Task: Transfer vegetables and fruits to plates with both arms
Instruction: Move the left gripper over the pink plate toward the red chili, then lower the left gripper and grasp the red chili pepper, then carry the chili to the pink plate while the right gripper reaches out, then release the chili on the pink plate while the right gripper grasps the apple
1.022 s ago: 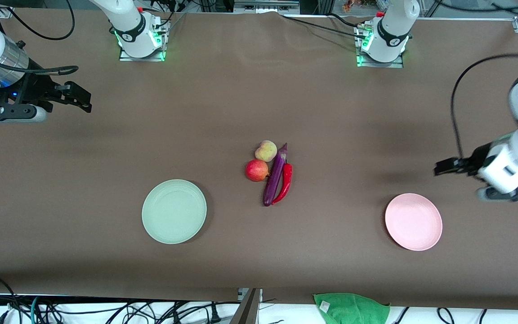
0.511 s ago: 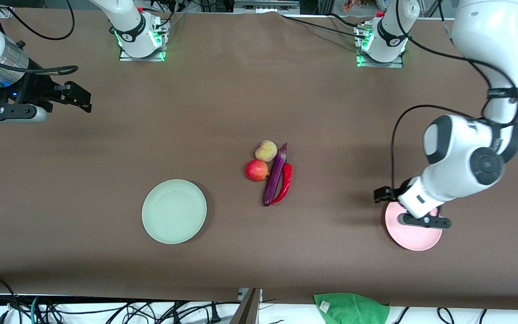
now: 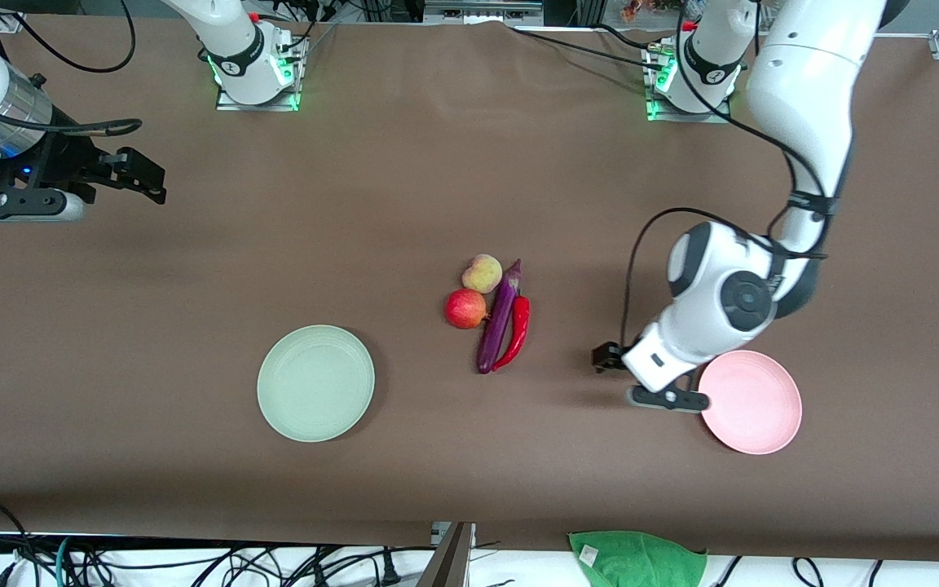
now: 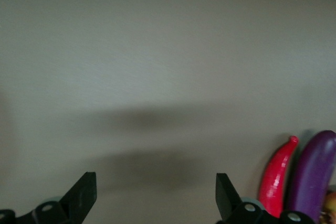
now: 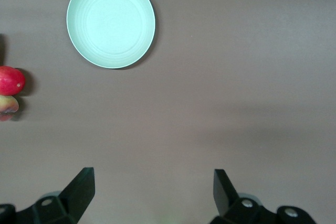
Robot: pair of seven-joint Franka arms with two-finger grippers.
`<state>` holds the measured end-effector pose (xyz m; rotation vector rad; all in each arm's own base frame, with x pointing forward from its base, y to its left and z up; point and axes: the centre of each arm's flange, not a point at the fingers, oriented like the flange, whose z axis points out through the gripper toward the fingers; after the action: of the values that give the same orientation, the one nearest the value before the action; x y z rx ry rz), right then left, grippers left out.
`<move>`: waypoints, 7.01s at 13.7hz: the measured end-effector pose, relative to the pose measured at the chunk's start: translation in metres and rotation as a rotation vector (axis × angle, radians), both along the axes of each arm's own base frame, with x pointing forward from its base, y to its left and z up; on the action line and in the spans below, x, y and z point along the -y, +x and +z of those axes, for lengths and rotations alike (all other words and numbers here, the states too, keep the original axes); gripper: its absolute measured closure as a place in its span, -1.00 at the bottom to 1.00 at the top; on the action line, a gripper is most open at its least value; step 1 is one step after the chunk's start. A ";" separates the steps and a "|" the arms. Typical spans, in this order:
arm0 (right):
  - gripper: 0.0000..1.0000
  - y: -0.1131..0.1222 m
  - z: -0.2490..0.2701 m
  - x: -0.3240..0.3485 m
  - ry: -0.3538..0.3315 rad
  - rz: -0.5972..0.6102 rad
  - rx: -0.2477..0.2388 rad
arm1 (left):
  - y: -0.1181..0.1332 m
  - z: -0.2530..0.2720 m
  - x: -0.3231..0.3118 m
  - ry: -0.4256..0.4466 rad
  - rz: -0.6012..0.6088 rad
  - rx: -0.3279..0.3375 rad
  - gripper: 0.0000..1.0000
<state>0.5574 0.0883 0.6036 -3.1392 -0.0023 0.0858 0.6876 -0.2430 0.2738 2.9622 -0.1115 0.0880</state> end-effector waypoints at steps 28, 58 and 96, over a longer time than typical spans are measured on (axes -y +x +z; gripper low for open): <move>-1.00 0.000 0.000 0.000 0.000 0.000 0.000 | -0.079 -0.099 0.122 -0.026 0.052 -0.067 -1.00; -1.00 0.012 -0.021 -0.018 0.073 0.009 -0.021 | 0.025 -0.013 -0.205 0.143 -0.084 0.052 0.44; -0.76 0.016 -0.391 -0.400 0.159 -0.307 0.098 | -0.029 0.191 -0.290 0.150 -0.040 -0.041 -1.00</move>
<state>0.5730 0.4880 0.2124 -2.9389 0.4472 -0.0649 0.6589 0.0470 0.4651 3.1074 -0.1802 0.0144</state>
